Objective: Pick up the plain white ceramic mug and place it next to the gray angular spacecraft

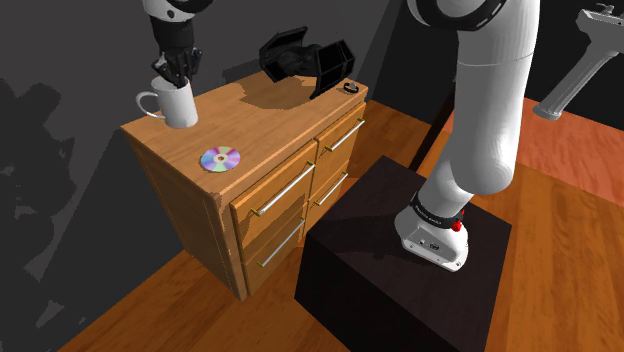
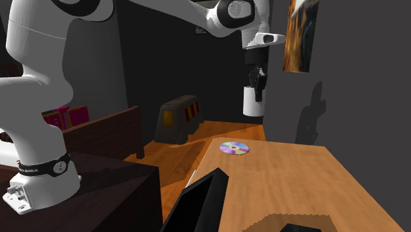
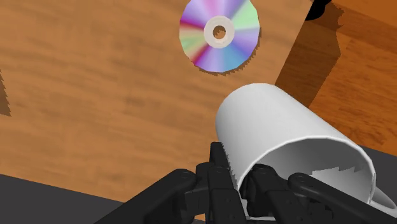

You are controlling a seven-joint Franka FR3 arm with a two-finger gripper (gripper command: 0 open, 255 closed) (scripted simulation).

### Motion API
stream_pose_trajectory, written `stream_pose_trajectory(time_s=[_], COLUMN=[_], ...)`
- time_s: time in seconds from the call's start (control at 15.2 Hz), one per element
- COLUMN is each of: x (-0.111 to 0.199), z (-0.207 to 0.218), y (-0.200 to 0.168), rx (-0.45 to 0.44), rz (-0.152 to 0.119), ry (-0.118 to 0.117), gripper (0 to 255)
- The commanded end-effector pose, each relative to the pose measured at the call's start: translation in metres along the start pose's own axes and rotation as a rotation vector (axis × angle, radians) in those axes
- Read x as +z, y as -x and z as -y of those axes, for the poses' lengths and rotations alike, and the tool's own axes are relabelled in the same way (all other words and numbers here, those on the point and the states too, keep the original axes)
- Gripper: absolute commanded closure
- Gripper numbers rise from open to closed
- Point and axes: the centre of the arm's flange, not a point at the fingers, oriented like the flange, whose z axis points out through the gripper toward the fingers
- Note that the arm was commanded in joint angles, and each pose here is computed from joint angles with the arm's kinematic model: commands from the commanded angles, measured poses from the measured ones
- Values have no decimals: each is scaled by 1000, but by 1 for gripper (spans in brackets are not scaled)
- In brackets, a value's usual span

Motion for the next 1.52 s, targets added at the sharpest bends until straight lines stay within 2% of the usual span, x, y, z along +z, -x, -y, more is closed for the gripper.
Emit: stream_pose_trajectory(time_s=[0.0,1.45], x=[-10,-125], z=[0,-1], y=[-1,-14], rx=[0,0], rz=[0,0], ry=[0,0], gripper=[255,255])
